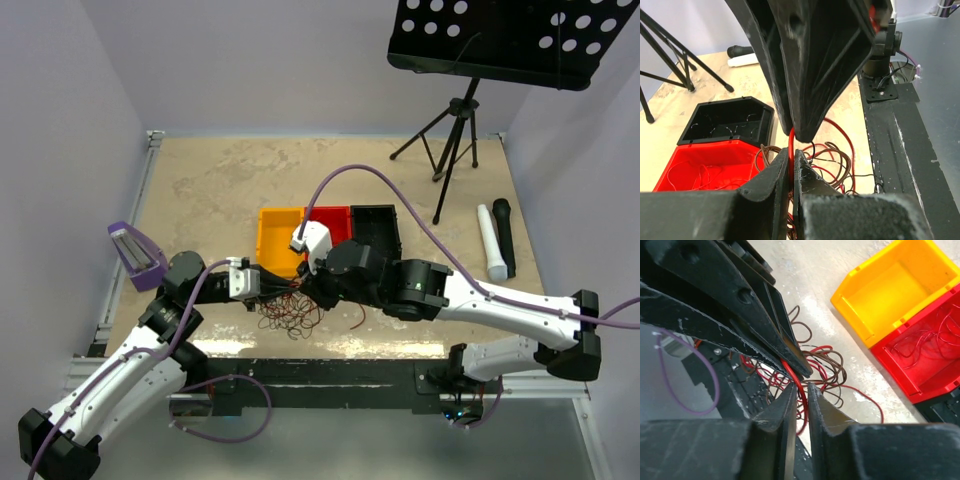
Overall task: Untangle the cables
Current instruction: Untie the cable.
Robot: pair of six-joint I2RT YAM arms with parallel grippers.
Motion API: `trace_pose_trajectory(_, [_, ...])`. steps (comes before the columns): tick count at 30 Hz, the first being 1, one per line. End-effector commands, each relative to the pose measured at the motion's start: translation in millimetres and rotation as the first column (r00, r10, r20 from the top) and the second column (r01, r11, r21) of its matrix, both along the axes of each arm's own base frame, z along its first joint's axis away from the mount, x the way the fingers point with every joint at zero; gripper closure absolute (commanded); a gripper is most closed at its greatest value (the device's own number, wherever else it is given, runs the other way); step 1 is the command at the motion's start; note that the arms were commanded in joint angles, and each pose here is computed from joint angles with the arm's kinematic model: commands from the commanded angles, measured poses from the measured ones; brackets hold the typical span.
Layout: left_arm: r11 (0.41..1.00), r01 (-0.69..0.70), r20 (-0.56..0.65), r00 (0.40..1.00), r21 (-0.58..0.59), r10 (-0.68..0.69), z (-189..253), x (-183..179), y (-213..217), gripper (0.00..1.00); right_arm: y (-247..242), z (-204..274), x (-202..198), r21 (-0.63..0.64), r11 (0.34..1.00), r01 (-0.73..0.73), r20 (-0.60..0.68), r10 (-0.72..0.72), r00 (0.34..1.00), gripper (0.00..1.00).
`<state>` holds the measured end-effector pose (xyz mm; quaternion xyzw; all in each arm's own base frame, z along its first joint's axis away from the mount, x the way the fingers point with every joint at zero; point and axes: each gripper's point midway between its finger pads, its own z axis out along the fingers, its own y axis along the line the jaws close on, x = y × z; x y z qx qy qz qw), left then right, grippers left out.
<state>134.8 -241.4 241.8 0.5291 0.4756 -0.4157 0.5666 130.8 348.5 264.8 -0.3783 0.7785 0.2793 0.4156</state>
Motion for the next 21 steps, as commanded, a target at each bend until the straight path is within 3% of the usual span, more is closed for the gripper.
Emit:
trace_pose_trajectory(1, [0.999, 0.019, 0.061, 0.998, -0.033, -0.017, 24.5, -2.6, -0.4, 0.97, -2.0, 6.5, 9.6, -0.016, 0.999, 0.032, 0.047, -0.032, 0.998, 0.89])
trace_pose_trajectory(4, [0.999, 0.018, 0.065, 0.998, -0.031, -0.016, 24.4, -2.2, -0.2, 0.95, -3.6, 25.1, 17.5, 0.025, 0.997, 0.074, 0.079, -0.076, 0.994, 1.00])
trace_pose_trajectory(10, [1.000, 0.011, 0.048, 0.999, -0.023, -0.010, 20.2, -0.8, -0.3, 0.62, -0.8, 77.3, 12.4, 0.200, 0.978, 0.059, 0.092, -0.079, 0.993, 1.00])
trace_pose_trajectory(13, [1.000, 0.006, 0.030, 1.000, -0.024, -0.006, 20.8, -0.5, -0.6, 0.54, 5.4, 74.4, 5.7, 0.202, 0.979, 0.027, 0.069, -0.042, 0.997, 1.00])
trace_pose_trajectory(17, [1.000, -0.017, 0.017, 1.000, -0.022, 0.017, 22.1, 3.6, -0.3, 0.53, 12.1, 63.5, -0.8, 0.185, 0.983, 0.009, 0.053, -0.020, 0.998, 1.00])
trace_pose_trajectory(21, [1.000, -0.010, -0.008, 1.000, -0.004, 0.010, 13.4, 1.5, 0.0, 0.63, 16.8, 70.9, -7.2, 0.208, 0.978, -0.009, 0.058, -0.003, 0.998, 1.00])
